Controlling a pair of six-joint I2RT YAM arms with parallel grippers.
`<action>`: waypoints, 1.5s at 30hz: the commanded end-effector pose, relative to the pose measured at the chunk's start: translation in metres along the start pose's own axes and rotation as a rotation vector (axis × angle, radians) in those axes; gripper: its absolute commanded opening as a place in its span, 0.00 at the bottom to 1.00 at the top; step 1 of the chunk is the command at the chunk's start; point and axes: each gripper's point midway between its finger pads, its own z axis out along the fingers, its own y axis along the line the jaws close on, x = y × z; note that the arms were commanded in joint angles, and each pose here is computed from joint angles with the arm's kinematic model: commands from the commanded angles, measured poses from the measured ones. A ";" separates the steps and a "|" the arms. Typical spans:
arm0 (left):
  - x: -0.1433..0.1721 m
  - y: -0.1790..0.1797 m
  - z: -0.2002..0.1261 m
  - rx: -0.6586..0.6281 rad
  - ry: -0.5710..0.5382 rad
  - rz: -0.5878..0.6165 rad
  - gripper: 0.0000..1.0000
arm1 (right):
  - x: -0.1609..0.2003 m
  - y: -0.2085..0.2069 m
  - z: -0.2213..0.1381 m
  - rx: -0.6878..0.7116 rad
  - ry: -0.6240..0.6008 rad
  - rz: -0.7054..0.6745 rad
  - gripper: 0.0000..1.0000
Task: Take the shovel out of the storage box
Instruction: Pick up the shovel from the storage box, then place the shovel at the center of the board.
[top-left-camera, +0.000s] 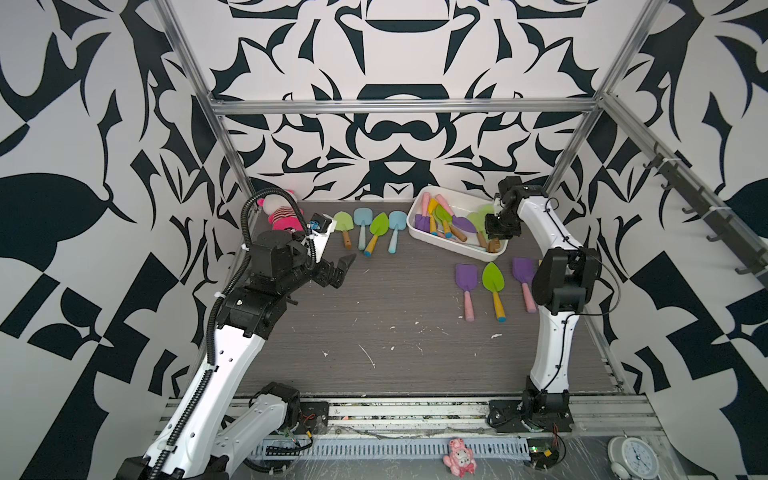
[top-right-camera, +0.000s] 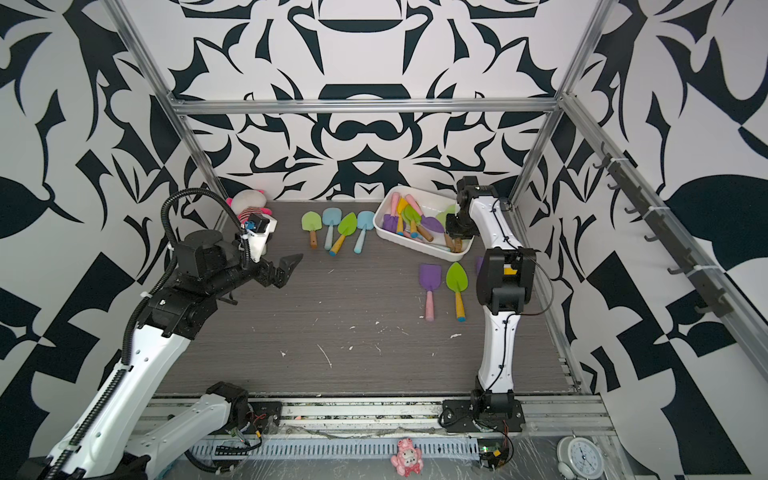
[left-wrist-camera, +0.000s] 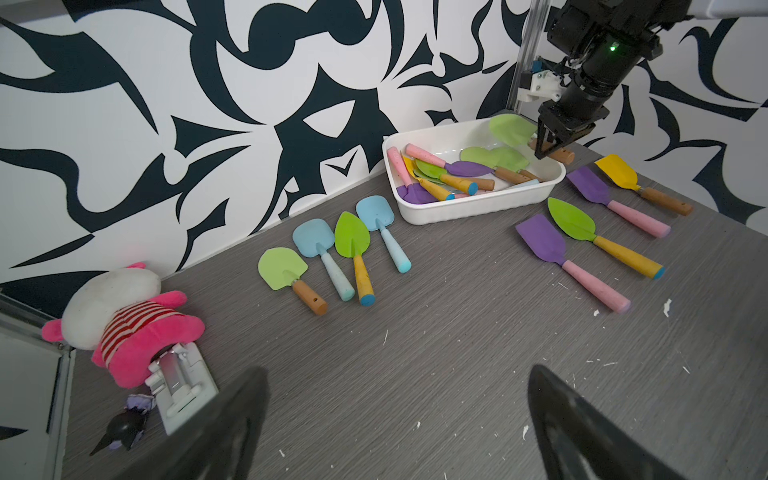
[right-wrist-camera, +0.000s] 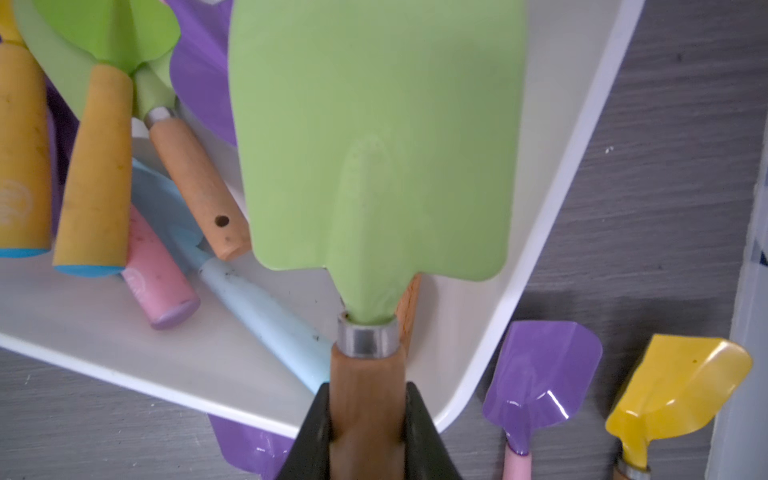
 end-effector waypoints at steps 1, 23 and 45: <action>-0.005 -0.002 0.002 0.016 -0.028 -0.007 1.00 | 0.008 0.012 -0.039 -0.058 -0.066 0.050 0.00; -0.008 -0.005 0.013 0.045 -0.045 -0.040 0.99 | 0.169 0.102 -0.050 -0.328 -0.089 0.071 0.00; -0.001 -0.006 0.016 0.040 -0.030 -0.056 0.99 | 0.212 0.148 0.036 -0.236 0.045 0.058 0.05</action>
